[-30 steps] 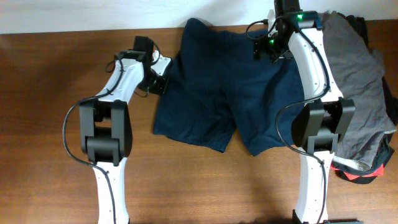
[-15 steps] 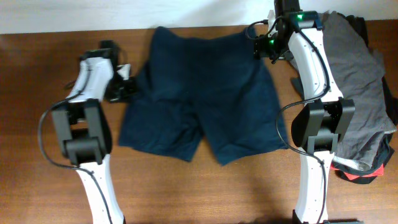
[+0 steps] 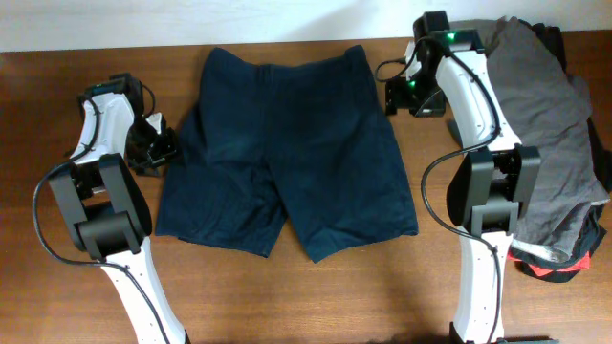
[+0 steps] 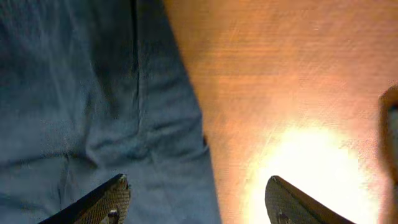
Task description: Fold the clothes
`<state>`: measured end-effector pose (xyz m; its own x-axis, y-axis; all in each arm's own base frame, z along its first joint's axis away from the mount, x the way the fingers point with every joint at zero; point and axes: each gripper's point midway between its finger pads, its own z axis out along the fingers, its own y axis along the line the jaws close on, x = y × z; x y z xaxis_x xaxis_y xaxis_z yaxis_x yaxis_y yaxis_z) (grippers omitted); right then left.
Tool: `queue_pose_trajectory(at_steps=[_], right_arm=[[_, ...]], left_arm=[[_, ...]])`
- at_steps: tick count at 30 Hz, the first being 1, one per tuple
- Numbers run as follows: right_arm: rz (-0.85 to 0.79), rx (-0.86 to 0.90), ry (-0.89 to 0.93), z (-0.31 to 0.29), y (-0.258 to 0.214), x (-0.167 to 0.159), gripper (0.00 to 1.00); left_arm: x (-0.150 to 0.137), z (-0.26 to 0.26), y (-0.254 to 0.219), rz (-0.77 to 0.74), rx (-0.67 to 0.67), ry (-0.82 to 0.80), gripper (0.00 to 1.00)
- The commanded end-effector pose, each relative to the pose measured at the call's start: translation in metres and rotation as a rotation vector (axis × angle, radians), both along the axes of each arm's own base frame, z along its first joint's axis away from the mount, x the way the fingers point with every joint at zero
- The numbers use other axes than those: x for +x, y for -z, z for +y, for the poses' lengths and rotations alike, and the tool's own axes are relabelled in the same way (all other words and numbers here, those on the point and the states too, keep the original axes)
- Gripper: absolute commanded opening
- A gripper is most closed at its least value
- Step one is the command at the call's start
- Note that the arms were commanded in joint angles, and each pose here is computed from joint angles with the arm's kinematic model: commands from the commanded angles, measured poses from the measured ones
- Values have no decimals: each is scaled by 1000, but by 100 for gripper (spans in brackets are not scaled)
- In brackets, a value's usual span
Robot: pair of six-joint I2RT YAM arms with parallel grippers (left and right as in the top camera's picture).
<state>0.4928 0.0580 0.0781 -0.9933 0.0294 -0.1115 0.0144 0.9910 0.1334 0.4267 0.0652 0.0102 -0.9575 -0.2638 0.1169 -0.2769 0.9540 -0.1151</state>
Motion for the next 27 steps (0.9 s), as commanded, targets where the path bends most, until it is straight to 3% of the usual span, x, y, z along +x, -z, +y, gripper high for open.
queue_pose_trajectory(at_steps=[1, 7, 13, 27], right_arm=[[42, 11, -42, 23, -2, -15, 74], [181, -2, -139, 60, 7, -57, 65], [247, -18, -197, 82, 23, -80, 57], [241, -45, -159, 68, 79, -80, 58]], left_arm=[[27, -2, -64, -184, 17, 49, 63], [56, -14, -126, -396, 61, 139, 76], [61, -38, -130, -425, 57, 203, 76], [77, -56, -136, -492, 62, 251, 77]])
